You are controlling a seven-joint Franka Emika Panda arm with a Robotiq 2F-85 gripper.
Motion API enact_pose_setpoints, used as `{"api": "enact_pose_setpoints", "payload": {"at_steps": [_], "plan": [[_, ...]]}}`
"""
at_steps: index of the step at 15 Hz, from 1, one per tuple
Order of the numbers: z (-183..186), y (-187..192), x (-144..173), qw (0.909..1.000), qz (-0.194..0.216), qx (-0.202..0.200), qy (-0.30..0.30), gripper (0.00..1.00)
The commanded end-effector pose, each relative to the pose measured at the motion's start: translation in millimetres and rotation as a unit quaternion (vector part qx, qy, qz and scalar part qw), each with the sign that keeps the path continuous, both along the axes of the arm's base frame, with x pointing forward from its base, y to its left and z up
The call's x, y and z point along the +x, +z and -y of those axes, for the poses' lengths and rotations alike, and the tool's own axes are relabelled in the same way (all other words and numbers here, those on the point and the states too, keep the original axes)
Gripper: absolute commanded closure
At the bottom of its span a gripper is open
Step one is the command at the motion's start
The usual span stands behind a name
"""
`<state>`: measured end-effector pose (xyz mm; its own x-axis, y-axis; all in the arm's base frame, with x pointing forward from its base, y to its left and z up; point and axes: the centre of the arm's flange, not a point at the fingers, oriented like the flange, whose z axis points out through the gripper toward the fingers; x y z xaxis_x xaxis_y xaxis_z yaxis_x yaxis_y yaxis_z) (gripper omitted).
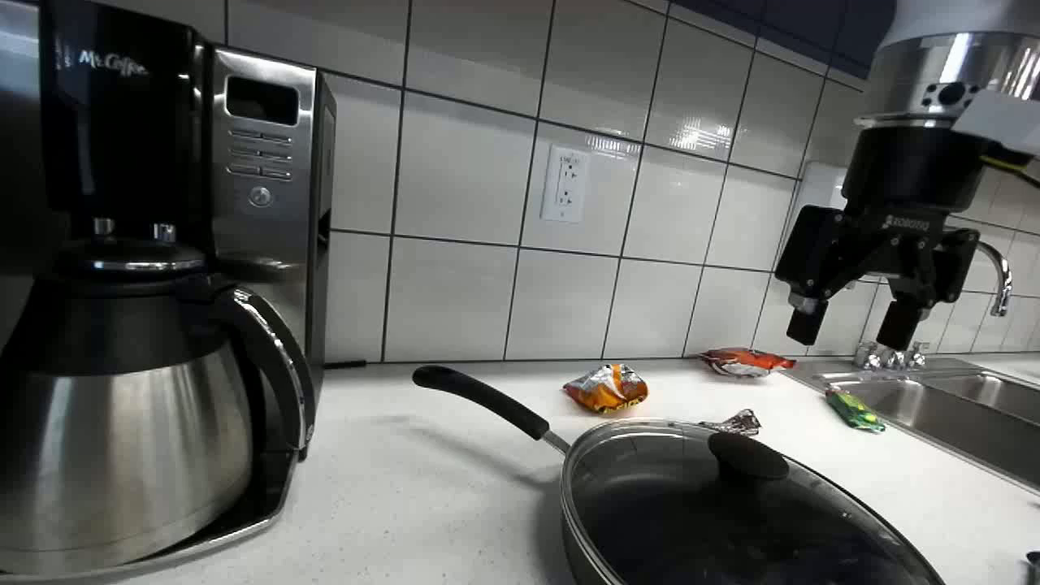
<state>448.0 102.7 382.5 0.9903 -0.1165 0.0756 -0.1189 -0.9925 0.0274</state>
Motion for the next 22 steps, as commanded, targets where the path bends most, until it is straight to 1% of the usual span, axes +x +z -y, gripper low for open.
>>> {"api": "enact_pose_setpoints", "payload": {"at_steps": [1,15,17,19,22], "plan": [[0,0,0,1.0,0.0,0.0,0.0,0.0],[0,0,0,1.0,0.0,0.0,0.0,0.0],[-5,-2,9,0.9997,-0.002,-0.005,0.024,0.0],[-17,-10,18,0.9981,-0.005,-0.012,0.06,0.0],[-38,-25,25,0.9948,-0.016,-0.016,0.099,0.0]]}}
